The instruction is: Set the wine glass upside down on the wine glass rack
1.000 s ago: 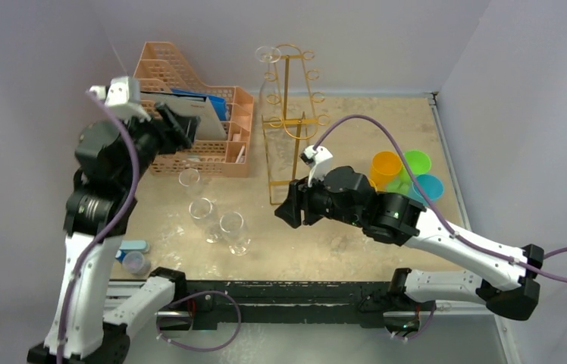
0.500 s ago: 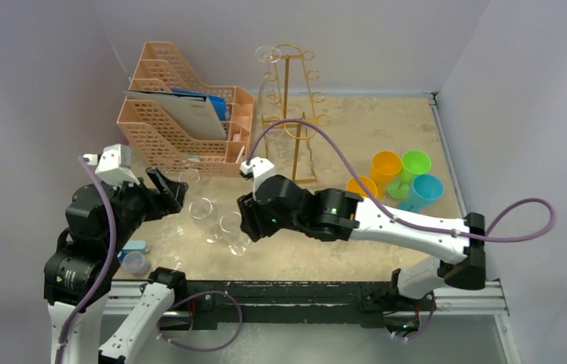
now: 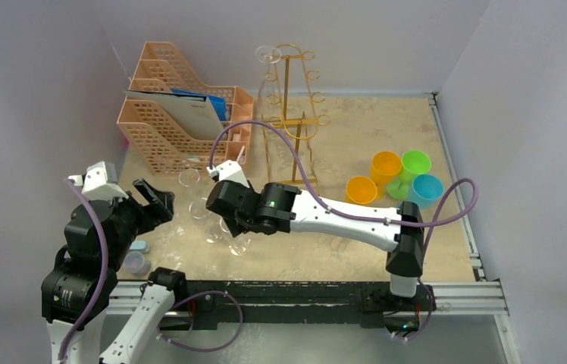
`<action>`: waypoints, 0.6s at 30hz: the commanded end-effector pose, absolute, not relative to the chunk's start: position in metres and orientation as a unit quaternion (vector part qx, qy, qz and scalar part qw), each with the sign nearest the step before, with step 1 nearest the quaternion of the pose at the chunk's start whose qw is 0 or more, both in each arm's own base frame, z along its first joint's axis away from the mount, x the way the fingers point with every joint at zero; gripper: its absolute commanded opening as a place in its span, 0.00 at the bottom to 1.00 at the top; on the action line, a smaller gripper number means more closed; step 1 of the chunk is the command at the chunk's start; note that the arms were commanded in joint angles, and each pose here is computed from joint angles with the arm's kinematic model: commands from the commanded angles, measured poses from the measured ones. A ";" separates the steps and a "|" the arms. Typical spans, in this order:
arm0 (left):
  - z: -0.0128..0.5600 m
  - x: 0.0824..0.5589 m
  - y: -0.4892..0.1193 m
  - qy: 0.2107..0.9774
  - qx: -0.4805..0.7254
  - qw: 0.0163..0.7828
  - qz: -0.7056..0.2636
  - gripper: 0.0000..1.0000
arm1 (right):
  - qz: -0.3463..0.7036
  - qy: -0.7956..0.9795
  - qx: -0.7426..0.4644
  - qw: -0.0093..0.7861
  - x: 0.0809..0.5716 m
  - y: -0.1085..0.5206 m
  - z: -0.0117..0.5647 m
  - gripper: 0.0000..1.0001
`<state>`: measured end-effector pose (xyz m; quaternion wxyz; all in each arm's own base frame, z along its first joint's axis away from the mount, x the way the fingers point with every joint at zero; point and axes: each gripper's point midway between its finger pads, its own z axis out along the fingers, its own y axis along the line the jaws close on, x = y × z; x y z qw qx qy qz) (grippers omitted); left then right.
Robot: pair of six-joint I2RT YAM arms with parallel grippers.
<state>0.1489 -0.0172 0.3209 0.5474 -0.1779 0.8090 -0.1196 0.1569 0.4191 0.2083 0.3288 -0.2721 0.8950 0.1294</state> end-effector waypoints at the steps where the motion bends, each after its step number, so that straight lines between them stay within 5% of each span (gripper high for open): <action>1: 0.317 0.148 -0.013 0.808 -0.190 0.546 -0.111 0.77 | 0.086 0.902 -0.257 0.336 0.163 0.408 0.209 0.49; 6: 0.316 0.147 -0.012 0.808 -0.191 0.546 -0.109 0.77 | 0.073 0.902 -0.264 0.333 0.166 0.413 0.200 0.43; 18: 0.317 0.145 -0.025 0.805 -0.209 0.532 -0.156 0.74 | 0.042 0.900 -0.283 0.329 0.167 0.402 0.196 0.10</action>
